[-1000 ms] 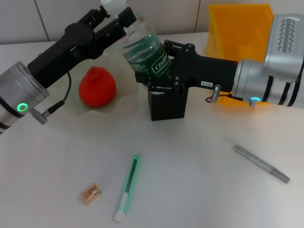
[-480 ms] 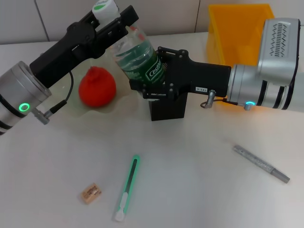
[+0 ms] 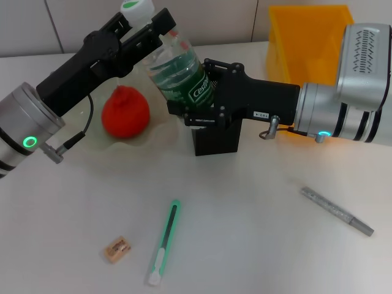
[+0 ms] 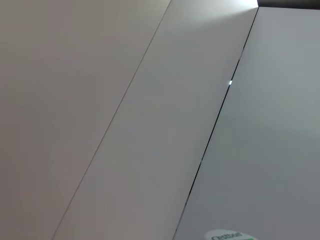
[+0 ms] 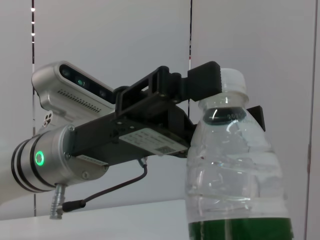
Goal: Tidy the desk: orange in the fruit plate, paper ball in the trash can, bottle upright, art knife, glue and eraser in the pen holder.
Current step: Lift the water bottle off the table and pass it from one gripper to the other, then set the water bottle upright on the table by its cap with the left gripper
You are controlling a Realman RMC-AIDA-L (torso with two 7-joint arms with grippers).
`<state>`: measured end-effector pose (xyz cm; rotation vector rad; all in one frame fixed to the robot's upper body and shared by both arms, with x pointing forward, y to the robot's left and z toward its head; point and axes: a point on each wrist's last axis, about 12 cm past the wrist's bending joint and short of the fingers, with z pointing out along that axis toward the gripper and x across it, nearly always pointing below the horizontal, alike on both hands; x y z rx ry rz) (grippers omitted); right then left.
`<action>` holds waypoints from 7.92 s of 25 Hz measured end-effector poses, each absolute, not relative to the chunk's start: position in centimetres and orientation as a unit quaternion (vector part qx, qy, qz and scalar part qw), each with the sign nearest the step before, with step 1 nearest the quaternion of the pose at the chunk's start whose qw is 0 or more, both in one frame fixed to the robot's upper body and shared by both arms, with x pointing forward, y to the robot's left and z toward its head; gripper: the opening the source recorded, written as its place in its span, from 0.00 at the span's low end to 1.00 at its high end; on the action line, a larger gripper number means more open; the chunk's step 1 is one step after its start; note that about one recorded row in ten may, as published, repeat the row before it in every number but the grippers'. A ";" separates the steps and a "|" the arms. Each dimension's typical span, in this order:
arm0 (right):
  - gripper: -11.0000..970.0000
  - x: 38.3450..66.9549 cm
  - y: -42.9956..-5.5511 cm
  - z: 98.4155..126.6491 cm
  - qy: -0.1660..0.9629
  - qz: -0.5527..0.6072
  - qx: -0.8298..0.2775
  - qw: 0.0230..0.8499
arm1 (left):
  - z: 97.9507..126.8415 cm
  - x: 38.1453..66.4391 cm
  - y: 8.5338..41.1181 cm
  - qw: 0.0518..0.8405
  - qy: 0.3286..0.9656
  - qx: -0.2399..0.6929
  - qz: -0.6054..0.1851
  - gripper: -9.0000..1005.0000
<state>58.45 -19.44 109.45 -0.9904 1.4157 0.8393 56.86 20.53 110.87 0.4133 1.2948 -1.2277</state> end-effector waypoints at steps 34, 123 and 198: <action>0.79 58.1 -19.3 109.4 0.598 0.370 -0.424 0.571 | 110.9 56.9 20.5 0.610 0.559 0.171 -0.534 0.45; 0.79 57.5 -17.8 107.4 0.634 0.382 -0.399 0.542 | 112.7 56.5 19.9 0.611 0.502 0.193 -0.580 0.45; 0.79 52.2 -28.3 107.3 0.692 0.334 -0.388 0.509 | 109.4 51.8 26.8 0.680 0.534 0.224 -0.450 0.45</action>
